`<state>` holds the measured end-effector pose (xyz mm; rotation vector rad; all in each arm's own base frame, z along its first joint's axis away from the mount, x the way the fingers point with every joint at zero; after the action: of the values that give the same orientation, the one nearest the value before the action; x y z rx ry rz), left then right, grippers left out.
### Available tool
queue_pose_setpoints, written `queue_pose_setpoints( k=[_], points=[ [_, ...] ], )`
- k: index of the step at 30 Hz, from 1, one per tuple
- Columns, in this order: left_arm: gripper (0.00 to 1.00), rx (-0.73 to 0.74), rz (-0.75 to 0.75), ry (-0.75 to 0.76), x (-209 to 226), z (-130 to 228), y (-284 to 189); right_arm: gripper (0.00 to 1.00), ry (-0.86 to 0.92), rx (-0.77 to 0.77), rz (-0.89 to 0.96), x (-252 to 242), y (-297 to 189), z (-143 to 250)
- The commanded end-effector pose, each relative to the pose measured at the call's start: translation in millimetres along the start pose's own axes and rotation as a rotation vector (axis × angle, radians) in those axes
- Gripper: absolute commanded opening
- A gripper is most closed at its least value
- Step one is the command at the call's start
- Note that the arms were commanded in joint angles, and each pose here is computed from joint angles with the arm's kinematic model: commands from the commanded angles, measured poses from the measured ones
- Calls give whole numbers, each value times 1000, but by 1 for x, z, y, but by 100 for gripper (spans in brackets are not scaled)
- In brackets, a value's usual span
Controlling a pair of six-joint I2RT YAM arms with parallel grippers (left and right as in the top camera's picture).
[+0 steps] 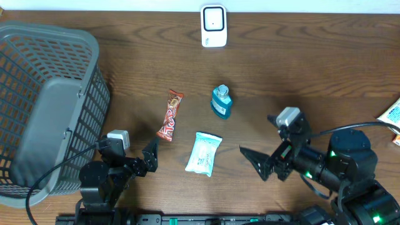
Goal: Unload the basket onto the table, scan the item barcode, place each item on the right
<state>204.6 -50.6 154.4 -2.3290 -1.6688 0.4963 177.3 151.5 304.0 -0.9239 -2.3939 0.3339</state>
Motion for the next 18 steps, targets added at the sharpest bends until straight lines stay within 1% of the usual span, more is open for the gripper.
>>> queue_pose_setpoints(
  k=[1,4,8,10,12,14,18],
  points=[
    [99,-7,11,12,-2,-2,-1,99,46,55,-20,3,0,11],
    [100,-5,11,12,-2,-2,-1,99,68,96,-10,1,1,19],
    [99,-4,11,11,-2,-1,-1,99,79,114,4,-3,5,22],
    [100,-4,11,12,-2,-1,-1,99,103,107,21,-8,10,18],
    [99,-4,11,11,-2,-1,-1,99,205,84,69,-17,17,11],
    [99,-4,11,11,-2,-1,-1,99,262,78,89,-23,25,5],
    [99,-4,11,12,-2,-1,-1,99,314,118,115,-31,45,-12]
  ],
)
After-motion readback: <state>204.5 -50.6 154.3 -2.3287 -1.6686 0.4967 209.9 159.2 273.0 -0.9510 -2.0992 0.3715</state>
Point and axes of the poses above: each gripper's point midway between its finger pads, its own y axis out along the fingers, its own x axis along the line the jaws close on, z = x × y, the point moved 2 cm from there along -y, back along the fingers, and after that the axes turned 12 degrees about y, right-handed, at the moved point
